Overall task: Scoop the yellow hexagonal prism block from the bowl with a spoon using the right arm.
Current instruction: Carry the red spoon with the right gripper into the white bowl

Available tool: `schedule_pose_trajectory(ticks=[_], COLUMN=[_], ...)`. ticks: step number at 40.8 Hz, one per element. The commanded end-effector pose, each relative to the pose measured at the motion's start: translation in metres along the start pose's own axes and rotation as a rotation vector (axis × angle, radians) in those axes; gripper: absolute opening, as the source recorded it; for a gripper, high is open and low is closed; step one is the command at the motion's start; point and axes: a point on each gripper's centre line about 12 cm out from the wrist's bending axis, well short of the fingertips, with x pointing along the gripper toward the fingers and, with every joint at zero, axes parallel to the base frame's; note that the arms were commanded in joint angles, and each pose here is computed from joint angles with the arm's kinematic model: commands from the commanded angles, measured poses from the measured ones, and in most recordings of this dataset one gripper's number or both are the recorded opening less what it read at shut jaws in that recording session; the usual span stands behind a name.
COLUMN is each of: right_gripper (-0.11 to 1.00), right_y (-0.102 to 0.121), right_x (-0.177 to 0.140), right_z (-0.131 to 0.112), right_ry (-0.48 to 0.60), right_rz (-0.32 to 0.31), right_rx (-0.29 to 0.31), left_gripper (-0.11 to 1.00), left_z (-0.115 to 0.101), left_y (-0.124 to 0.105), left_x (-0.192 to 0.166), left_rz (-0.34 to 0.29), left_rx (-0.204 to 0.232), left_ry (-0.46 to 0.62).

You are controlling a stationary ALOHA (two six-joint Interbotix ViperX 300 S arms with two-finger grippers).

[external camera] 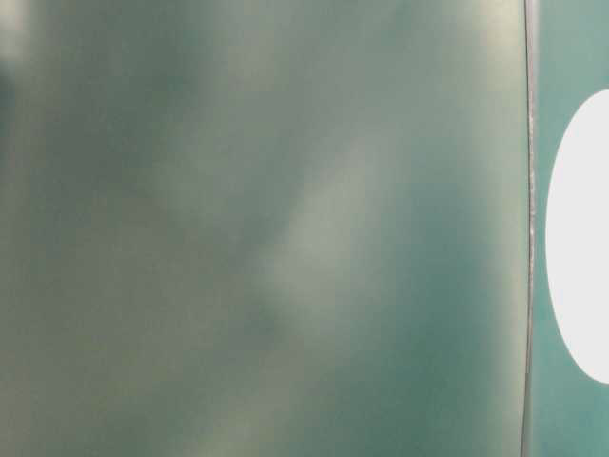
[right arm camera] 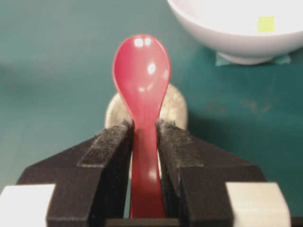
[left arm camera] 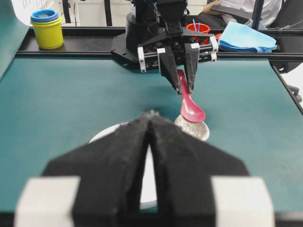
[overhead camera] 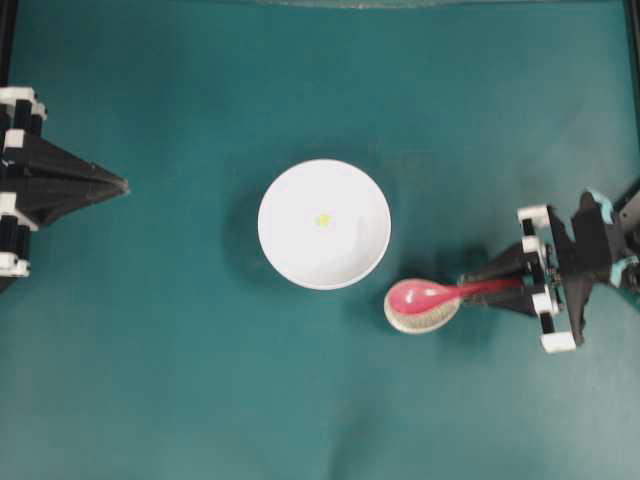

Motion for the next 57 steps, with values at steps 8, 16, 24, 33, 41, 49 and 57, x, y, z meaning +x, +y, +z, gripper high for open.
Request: schedule_pose_trajectory(ticks=[8,16,24,33,41,49,57], right_gripper=[0.25,0.25,0.25,0.25,0.25,0.25,0.25], right_y=[-0.007,-0.017,-0.029,-0.037,-0.042,-0.045,-0.046], right_x=[0.005,0.008,0.012,0.02,0.027,0.039,0.053], right_z=[0.043,0.078,0.103,0.122,0.137,0.151,0.156], right_ry=[0.021,0.055,0.11,0.147,0.192,0.266,0.33], right_rz=[-0.045,-0.082,-0.119,-0.141,-0.153,-0.151,-0.149], right_rx=[-0.033,-0.084,-0.09,-0.082,-0.052,-0.025,0.006], left_gripper=[0.04,0.04,0.04,0.04,0.04,0.04,0.04], left_z=[0.013,0.015,0.015,0.015,0.013,0.013,0.012], left_y=[0.0,0.0,0.0,0.0,0.0,0.0,0.0], left_x=[0.003,0.003,0.003,0.003,0.003,0.003,0.004], left_rz=[0.001,0.001,0.001,0.001,0.001,0.001,0.001], left_rx=[0.003,0.003,0.003,0.003,0.003,-0.012,-0.005], left_ry=[-0.035,-0.057,-0.057,-0.055,-0.043,-0.04,-0.034])
